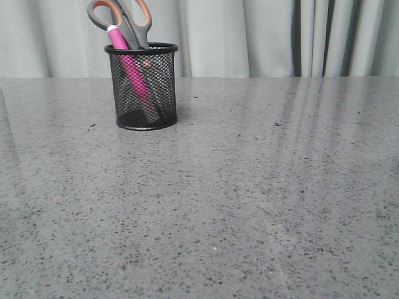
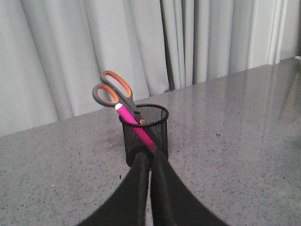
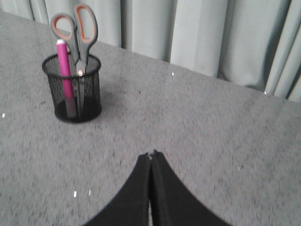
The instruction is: Put pen and scissors into bin
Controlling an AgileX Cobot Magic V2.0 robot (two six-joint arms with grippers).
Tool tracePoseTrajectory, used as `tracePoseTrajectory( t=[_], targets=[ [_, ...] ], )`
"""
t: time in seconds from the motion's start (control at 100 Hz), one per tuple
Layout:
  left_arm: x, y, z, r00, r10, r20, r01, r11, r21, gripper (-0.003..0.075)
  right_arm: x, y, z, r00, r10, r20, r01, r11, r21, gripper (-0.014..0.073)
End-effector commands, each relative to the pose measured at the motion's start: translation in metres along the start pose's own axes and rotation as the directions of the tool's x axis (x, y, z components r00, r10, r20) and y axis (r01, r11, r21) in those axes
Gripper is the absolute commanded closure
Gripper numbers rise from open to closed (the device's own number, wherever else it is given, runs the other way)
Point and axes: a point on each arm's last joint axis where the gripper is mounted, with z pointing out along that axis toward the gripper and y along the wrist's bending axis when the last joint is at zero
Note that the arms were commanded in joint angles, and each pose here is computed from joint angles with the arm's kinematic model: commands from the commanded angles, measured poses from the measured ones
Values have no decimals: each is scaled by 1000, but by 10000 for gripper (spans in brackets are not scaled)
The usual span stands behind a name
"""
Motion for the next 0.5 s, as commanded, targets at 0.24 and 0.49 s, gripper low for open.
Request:
tracePoseTrajectory(
  t=[0.24,0.49],
  targets=[
    [-6,2,-3,997,-28,79,30,999,-33,739,24,-1,-38,985,-9,170,17,999,-44,666],
    [-6,2,-3,997,-28,79,30,999,-33,739,24,-2,-39,984,-7,177,15,999,-44,666]
  ],
)
